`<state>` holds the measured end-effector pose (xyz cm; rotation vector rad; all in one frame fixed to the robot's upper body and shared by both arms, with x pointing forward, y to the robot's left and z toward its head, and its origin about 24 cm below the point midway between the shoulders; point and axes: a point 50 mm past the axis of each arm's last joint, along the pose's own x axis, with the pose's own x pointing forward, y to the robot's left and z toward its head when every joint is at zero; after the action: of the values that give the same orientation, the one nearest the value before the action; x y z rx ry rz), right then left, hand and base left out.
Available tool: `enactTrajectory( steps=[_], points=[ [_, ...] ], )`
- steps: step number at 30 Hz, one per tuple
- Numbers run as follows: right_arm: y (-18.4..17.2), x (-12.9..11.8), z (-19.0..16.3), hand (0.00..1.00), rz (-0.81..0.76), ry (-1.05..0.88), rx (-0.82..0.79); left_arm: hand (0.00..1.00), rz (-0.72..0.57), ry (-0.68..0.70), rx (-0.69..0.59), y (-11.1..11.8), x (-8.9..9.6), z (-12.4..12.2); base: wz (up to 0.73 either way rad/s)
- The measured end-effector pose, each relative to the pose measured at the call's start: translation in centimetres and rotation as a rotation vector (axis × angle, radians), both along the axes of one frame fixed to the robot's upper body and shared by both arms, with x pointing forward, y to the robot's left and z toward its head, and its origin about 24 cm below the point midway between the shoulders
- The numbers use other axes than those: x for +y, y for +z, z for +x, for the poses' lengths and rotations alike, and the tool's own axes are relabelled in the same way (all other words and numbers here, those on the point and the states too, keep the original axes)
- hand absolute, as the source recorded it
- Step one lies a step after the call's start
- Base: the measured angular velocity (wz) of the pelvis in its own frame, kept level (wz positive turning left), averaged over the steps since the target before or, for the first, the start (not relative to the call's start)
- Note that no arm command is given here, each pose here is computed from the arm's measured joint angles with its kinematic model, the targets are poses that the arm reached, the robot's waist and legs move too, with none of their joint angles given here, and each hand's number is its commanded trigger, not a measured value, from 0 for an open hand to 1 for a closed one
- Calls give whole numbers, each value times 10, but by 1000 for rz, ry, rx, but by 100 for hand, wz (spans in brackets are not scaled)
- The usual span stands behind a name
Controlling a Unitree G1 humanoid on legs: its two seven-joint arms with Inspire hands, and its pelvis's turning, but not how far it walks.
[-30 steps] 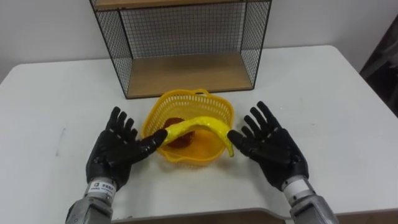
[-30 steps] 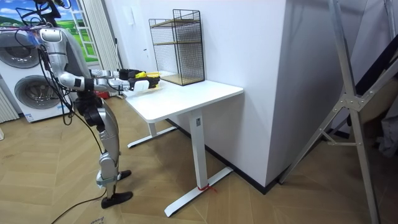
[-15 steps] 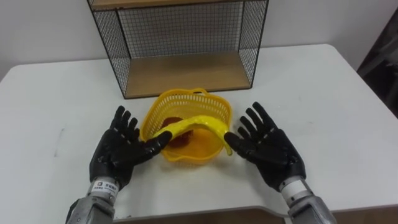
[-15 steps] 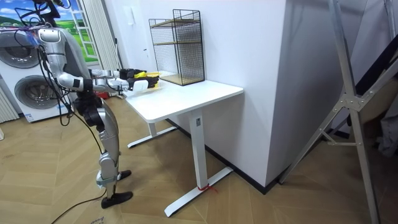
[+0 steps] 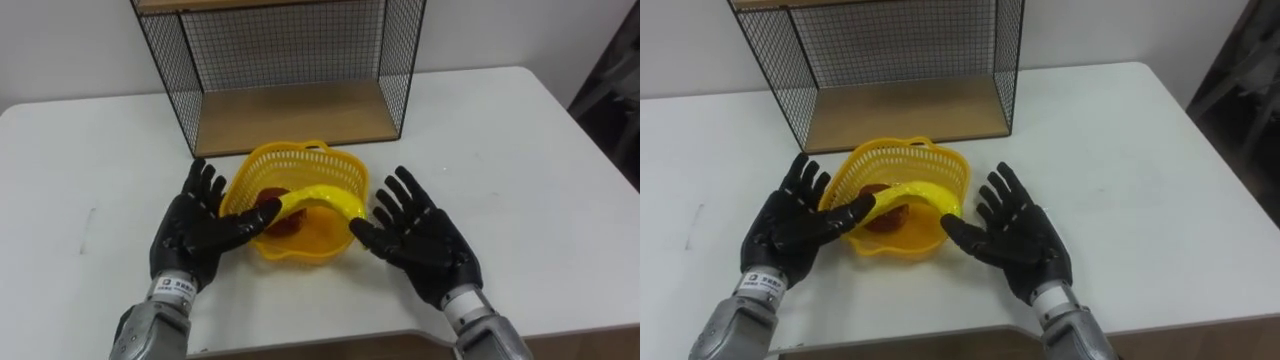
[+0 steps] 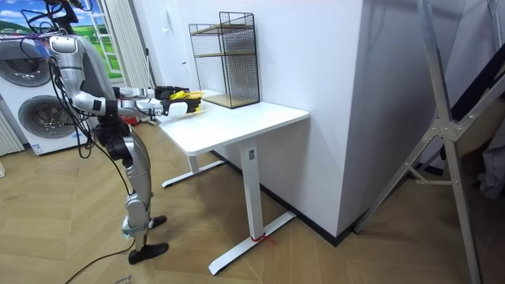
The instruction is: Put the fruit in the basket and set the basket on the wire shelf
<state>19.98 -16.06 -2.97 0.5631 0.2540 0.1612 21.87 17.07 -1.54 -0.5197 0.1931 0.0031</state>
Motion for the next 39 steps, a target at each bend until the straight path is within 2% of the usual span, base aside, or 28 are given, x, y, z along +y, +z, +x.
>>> enactTrajectory(
  steps=[5,10,24,39],
  points=[
    [0,1,0,0,0,8,2,0,-3,-5,-7,2,-2,3,0],
    [7,12,10,0,6,67,-38,0,-9,-52,-17,4,-13,8,-3],
    [6,12,16,0,-18,86,-35,0,-7,-68,7,-1,-15,7,0],
    [13,15,27,0,-148,96,-62,0,3,-146,40,-10,-28,2,0]
  ],
)
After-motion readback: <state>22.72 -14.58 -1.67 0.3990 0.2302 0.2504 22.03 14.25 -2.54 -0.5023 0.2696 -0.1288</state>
